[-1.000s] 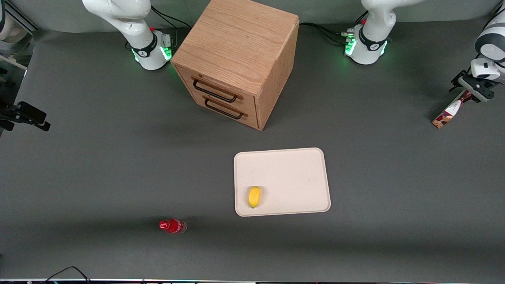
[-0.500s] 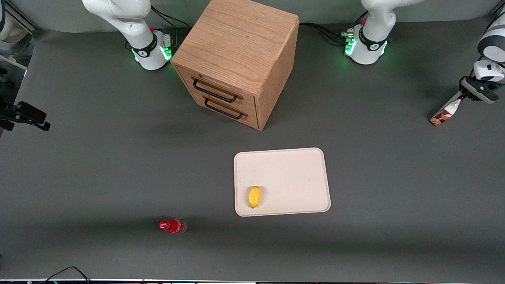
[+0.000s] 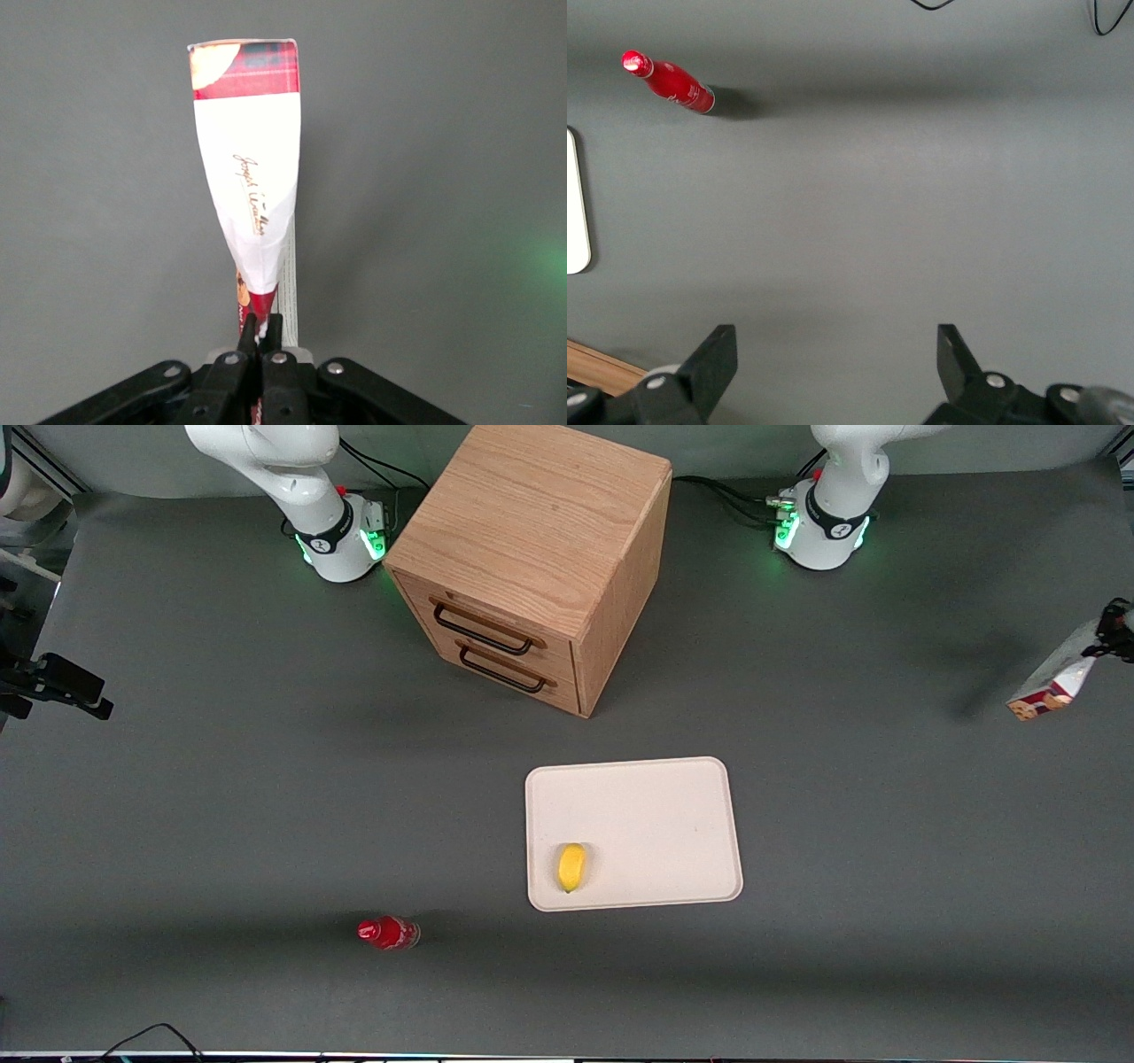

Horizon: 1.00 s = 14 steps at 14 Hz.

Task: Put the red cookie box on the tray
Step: 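Lift the cookie box with the left gripper and carry it toward the tray, then lower the box onto the white tray beside the lemon and release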

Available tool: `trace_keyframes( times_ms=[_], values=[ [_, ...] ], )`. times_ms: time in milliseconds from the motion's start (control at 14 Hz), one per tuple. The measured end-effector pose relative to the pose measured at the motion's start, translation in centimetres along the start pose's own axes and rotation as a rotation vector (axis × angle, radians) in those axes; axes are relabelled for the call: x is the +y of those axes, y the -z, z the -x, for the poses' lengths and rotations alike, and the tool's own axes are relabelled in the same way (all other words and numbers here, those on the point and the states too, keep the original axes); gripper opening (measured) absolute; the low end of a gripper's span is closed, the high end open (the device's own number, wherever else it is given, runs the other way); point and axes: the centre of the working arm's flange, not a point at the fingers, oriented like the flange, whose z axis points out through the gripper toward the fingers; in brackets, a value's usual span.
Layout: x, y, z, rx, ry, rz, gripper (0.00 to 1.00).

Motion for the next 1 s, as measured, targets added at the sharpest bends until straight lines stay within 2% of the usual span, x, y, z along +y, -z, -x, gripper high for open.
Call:
trace_keyframes(
  times_ms=[214,500,714,1000],
  values=[
    [0.7,8.7,-5.8,-0.021,0.092,0.027,0.03],
    [4.8,15.4,-16.1,-0.094,0.272,0.013,0.03],
    [9.4,17.1,-24.6,-0.124,0.394,-0.021,0.03],
    [17.1,15.3,-35.9,-0.151,0.545,-0.07,0.03]
  ],
)
